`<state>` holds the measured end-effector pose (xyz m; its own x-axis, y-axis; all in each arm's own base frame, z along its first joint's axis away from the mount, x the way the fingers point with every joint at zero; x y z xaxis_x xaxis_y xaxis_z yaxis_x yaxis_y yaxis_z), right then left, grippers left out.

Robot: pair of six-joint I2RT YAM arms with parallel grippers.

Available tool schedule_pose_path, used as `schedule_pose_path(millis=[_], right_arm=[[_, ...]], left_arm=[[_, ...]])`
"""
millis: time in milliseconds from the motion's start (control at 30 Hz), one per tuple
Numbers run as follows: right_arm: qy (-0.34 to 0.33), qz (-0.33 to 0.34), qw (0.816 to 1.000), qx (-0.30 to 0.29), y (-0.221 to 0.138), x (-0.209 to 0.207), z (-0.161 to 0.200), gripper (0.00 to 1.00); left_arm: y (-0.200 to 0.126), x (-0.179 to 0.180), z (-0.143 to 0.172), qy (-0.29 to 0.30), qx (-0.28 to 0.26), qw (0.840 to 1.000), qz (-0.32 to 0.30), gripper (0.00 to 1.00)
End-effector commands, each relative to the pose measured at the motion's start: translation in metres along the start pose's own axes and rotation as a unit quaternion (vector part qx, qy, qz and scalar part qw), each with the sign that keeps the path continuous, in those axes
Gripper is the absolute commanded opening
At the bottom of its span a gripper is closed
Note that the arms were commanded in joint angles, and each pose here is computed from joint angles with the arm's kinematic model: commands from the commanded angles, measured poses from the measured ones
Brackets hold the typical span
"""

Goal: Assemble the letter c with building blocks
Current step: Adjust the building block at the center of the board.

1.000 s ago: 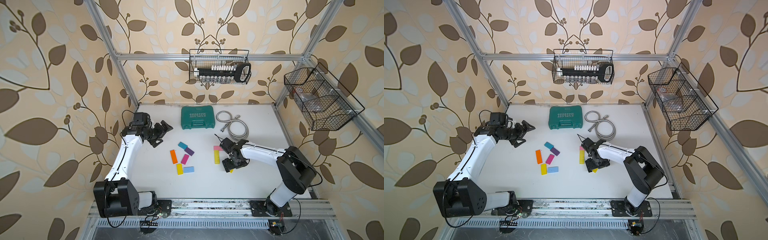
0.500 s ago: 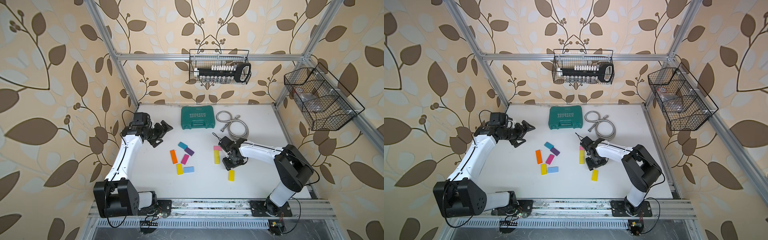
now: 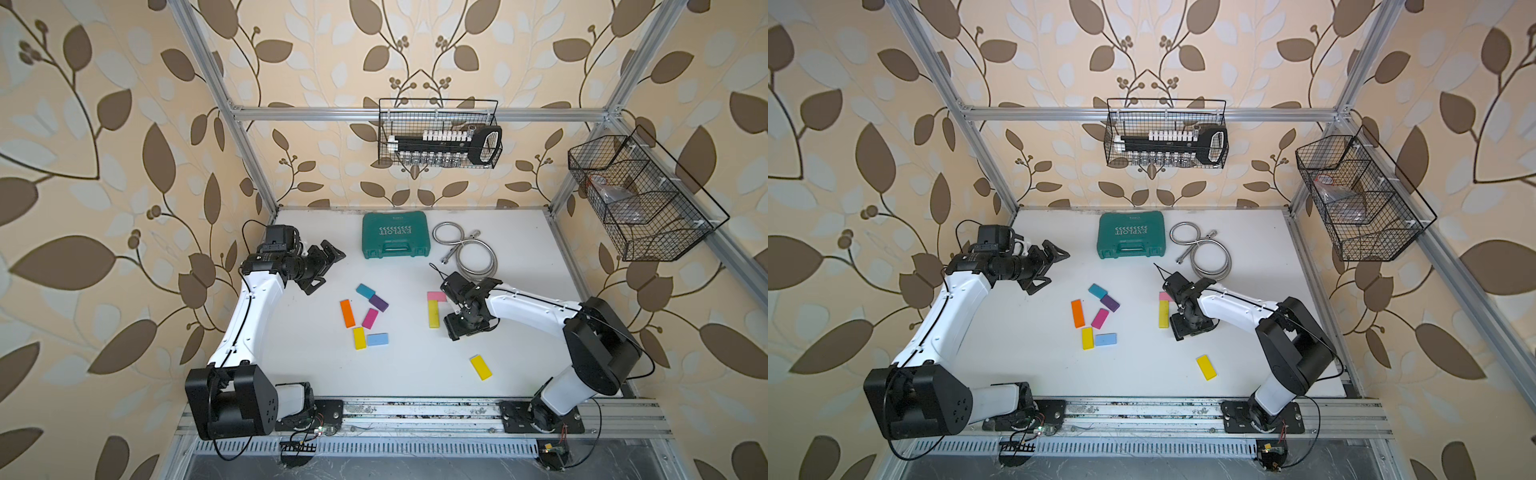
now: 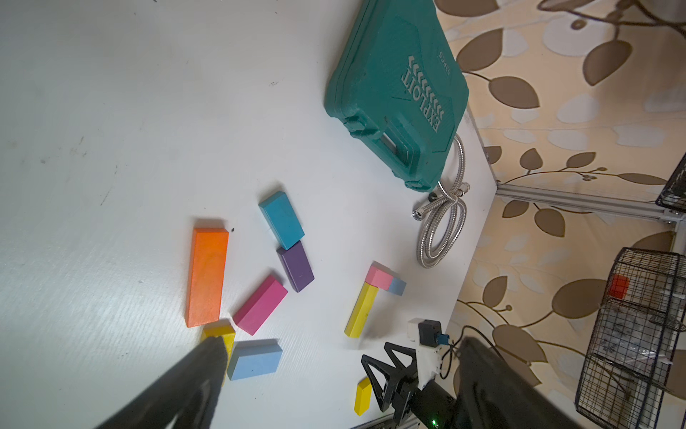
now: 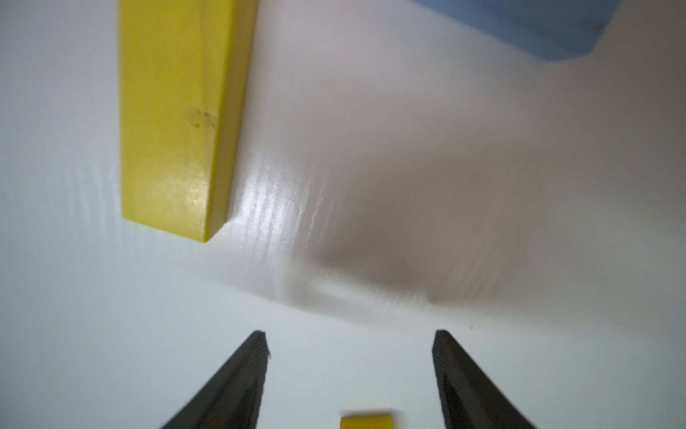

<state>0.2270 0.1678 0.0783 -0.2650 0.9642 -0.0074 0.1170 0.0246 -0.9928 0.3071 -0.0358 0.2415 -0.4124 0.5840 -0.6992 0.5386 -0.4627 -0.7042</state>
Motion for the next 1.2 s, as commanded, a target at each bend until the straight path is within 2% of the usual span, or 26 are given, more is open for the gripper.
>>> schedule_pose_path(millis=[0, 133, 367, 567, 667, 933, 1100, 1167], right_arm=[[0.037, 0.01, 0.999, -0.008, -0.016, -0.008, 0.01, 0.75], [0.088, 0.019, 0.996, -0.002, -0.019, -0.019, 0.033, 0.75], [0.169, 0.015, 0.985, 0.017, -0.003, -0.031, 0.078, 0.74], [0.149, 0.023, 0.988, 0.036, -0.001, -0.026, 0.084, 0.73], [0.119, 0.034, 0.991, 0.044, -0.001, -0.017, 0.089, 0.73], [0.111, 0.025, 0.992, 0.059, 0.002, -0.008, 0.099, 0.72], [0.094, 0.039, 0.992, 0.075, 0.007, 0.0, 0.098, 0.67], [0.086, 0.043, 0.992, 0.083, 0.01, 0.003, 0.098, 0.61]], left_arm=[[-0.008, -0.006, 0.0, 0.009, -0.008, 1.0, 0.019, 0.99], [-0.01, -0.008, 0.0, 0.009, -0.008, 1.0, 0.025, 0.99], [-0.007, -0.007, 0.003, 0.003, -0.003, 1.0, 0.03, 0.99], [-0.007, -0.007, 0.004, 0.002, -0.002, 0.999, 0.033, 0.99], [-0.008, -0.007, 0.005, 0.001, -0.003, 0.999, 0.035, 0.99], [-0.011, -0.008, 0.008, 0.002, -0.003, 0.999, 0.04, 0.99], [-0.012, -0.009, 0.008, 0.002, -0.002, 0.999, 0.044, 0.99], [-0.013, -0.01, 0.009, 0.002, -0.004, 0.999, 0.045, 0.99]])
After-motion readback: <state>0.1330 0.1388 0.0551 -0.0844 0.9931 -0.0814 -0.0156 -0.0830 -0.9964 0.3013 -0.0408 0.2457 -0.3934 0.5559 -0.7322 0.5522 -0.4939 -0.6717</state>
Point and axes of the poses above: each gripper's point midway between its finger pads, its own y axis out along the fingers, its own x axis along the line the jaws close on, z = x × y, the point moved 4 cm from there along -y, back along the fingers, and after that the axes turned 1 degree about -y, right-handed, at the moved point
